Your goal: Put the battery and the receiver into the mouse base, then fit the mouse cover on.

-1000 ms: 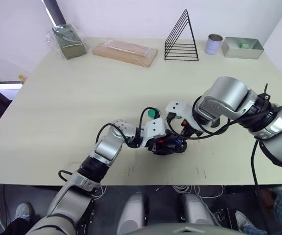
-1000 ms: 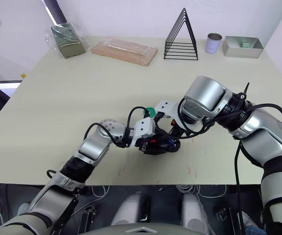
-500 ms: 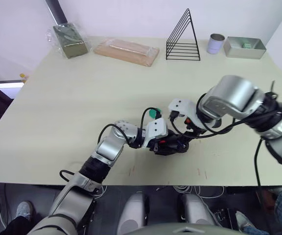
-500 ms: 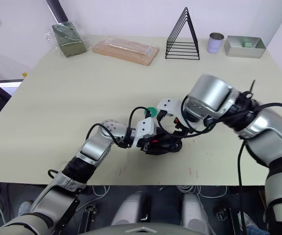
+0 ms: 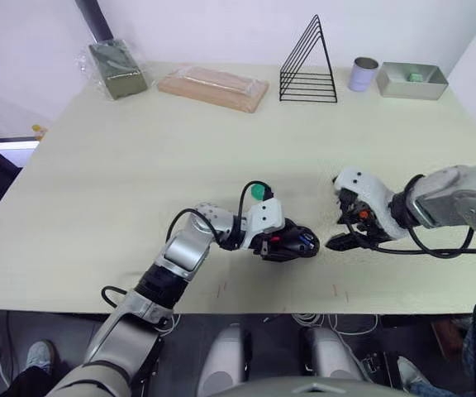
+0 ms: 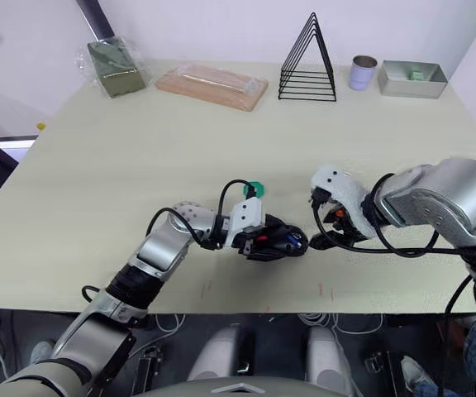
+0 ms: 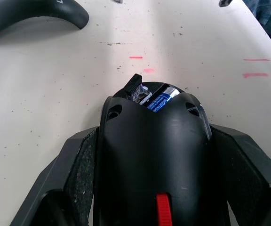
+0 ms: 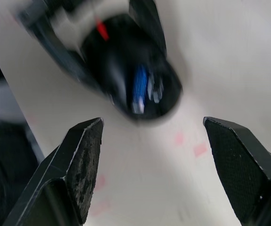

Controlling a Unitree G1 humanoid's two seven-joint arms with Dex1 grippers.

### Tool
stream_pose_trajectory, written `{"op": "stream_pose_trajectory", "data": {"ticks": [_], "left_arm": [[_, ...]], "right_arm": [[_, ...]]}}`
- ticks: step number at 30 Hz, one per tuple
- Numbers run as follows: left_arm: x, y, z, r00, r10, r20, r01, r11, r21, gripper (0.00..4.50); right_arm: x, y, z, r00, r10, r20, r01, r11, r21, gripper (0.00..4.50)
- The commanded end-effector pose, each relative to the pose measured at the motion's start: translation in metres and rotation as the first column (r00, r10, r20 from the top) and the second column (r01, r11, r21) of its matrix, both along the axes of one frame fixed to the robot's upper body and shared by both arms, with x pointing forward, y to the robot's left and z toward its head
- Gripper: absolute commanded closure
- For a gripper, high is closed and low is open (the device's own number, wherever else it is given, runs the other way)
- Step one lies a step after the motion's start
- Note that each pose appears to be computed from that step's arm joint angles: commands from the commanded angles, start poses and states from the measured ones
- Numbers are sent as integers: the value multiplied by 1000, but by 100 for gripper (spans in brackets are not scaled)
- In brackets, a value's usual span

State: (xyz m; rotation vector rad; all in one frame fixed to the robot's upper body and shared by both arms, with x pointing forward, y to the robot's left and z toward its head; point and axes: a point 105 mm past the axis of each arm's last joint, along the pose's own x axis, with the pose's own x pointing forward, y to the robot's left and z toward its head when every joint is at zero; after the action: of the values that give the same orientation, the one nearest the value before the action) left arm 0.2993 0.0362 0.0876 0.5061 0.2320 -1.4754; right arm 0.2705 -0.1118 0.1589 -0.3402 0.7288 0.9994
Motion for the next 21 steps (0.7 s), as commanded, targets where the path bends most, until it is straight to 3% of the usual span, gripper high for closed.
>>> {"op": "stream_pose_trajectory", "data": {"ticks": [1, 3, 9, 12, 13, 14, 19, 20, 21], "left_arm": [[1, 1, 4, 1000, -9, 13, 9, 1000, 7, 107], [2, 2, 5, 1000, -10, 14, 10, 1000, 9, 107], [4, 4, 4, 1000, -9, 10, 9, 1000, 15, 107], [4, 5, 2, 1000, -8, 8, 7, 1000, 20, 107], [4, 5, 2, 1000, -7, 7, 7, 1000, 21, 107], [4, 5, 2, 1000, -7, 8, 7, 1000, 22, 107], [3, 6, 2, 1000, -8, 11, 7, 1000, 25, 107], [3, 6, 2, 1000, -8, 12, 8, 1000, 26, 107], [3, 6, 2, 1000, -8, 12, 7, 1000, 26, 107]], "right_arm": [[1, 4, 19, 979, -32, 202, 0, 988, 154, 94], [0, 5, 18, 967, -82, 240, 23, 971, 239, 94], [-7, 0, -14, 951, -109, 290, 31, 965, 260, 94], [-4, 2, -24, 932, -164, 325, 46, 939, 342, 94], [-3, 4, -27, 927, -170, 333, 46, 936, 350, 143], [-3, 5, -29, 926, -179, 331, 50, 931, 361, 153], [1, 14, -33, 921, -196, 336, 47, 913, 405, 389], [1, 17, -32, 921, -198, 335, 45, 909, 415, 421], [2, 19, -31, 921, -198, 334, 40, 905, 424, 421]]}}
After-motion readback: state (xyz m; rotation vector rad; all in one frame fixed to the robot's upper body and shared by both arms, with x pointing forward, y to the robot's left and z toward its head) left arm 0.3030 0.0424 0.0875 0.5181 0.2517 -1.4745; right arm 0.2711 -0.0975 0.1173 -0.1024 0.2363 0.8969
